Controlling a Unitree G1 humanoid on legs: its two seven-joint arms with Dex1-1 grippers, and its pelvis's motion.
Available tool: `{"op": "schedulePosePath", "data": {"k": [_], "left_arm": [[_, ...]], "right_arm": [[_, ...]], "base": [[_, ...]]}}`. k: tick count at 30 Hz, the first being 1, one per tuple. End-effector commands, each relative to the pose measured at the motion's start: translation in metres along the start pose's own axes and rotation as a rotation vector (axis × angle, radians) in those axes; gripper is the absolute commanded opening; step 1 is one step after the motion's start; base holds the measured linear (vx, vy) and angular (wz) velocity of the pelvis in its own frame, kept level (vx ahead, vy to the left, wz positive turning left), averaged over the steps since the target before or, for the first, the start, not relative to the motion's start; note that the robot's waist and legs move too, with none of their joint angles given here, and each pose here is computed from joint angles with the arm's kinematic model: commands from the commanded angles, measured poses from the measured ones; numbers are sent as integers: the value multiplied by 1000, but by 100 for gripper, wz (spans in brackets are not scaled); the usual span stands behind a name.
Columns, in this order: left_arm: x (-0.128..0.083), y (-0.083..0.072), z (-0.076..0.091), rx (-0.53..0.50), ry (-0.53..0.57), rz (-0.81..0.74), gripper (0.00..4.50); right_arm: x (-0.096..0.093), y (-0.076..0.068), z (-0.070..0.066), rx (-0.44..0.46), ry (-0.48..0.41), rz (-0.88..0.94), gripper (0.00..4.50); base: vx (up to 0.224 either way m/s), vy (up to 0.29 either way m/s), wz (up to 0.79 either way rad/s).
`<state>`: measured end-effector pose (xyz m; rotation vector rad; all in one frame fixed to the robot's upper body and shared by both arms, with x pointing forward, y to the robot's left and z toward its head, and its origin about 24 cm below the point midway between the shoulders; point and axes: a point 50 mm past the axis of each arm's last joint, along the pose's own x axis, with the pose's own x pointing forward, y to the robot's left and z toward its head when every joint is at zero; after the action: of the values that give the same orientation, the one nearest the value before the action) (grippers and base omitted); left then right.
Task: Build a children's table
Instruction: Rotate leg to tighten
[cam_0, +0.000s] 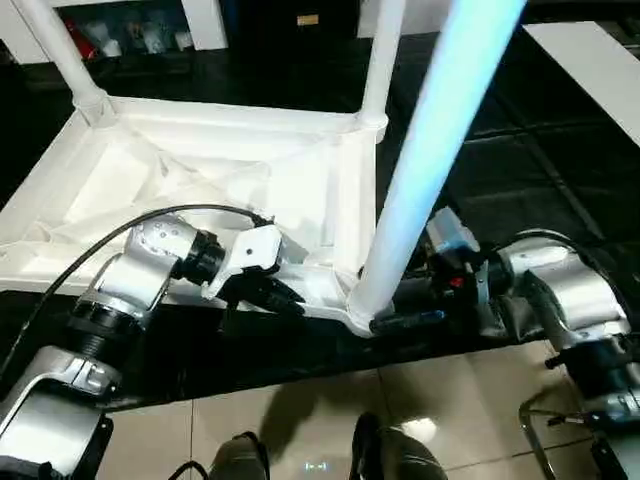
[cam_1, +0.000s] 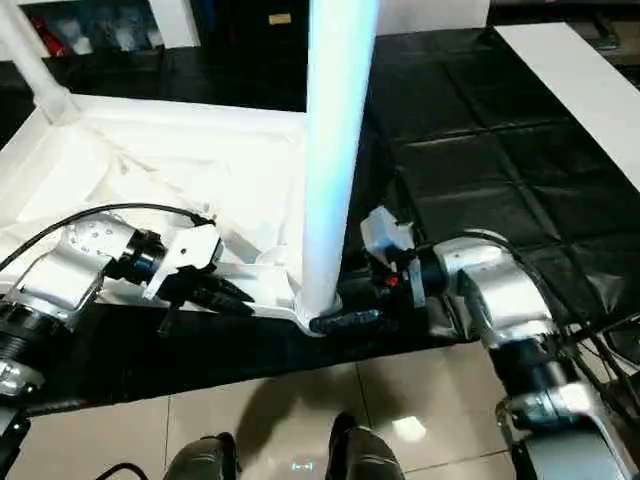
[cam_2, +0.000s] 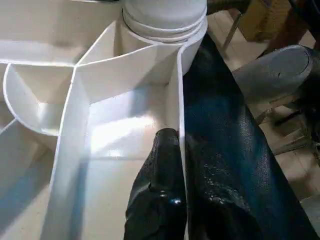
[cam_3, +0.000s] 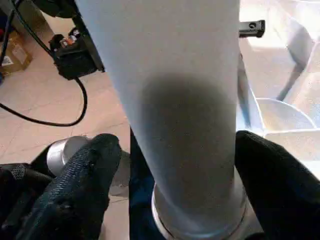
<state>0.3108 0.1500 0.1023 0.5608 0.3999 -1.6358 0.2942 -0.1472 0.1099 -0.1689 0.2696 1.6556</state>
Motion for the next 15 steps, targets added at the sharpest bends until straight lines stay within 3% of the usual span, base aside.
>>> {"op": "schedulePosePath", "data": {"k": [1, 10, 12, 15], "left_arm": [[8, -2, 7, 45, 5, -86, 0], [7, -1, 5, 50, 10, -86, 0], [7, -1, 5, 51, 10, -85, 0], [7, 0, 4, 56, 14, -70, 0]], "right_arm": [[1, 0, 2, -8, 6, 31, 360], [-1, -2, 0, -5, 17, 69, 292], [-1, -2, 0, -6, 18, 71, 260], [0, -1, -1, -6, 18, 81, 250]], "base": [[0, 0, 0], [0, 0, 0], [0, 0, 0], [0, 0, 0]]}}
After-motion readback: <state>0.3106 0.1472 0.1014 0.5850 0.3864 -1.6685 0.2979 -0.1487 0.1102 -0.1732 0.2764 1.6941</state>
